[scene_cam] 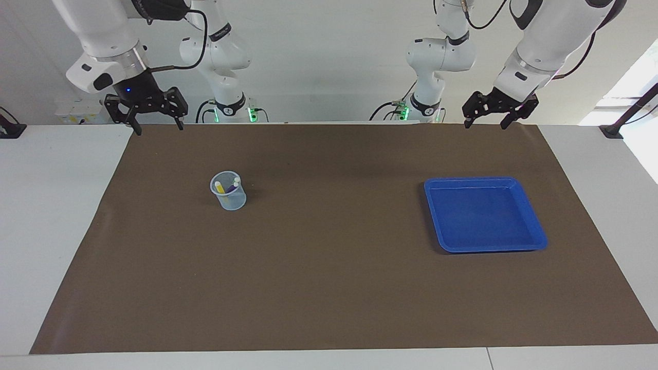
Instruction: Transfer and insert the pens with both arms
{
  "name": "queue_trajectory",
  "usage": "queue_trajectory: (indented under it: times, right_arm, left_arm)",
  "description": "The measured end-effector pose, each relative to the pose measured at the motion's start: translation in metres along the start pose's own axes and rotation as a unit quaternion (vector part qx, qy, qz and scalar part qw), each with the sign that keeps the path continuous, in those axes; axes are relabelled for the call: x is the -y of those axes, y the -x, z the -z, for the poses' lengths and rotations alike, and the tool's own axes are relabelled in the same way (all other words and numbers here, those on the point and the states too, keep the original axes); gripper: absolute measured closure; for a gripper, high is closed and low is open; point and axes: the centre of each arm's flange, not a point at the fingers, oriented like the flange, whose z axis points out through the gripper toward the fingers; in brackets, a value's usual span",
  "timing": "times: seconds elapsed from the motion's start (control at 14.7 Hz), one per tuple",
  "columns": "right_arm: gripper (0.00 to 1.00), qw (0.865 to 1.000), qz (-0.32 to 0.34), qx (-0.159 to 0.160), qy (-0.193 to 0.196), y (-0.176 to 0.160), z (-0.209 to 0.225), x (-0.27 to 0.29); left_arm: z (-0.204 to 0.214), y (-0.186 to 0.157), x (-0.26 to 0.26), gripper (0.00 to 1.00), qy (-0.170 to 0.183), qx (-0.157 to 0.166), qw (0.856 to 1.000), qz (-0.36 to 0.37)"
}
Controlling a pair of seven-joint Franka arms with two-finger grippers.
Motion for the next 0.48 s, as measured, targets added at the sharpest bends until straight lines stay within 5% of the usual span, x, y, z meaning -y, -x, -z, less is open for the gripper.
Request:
queue_trajectory:
  times: [0.48]
  right_arm:
    - [0.0, 0.999, -0.033, 0.012, -0.006, -0.009, -0.011, -0.026]
  left_arm:
    - [0.012, -0.004, 0.006, 0.0, 0.001, -0.008, 1.0, 0.003]
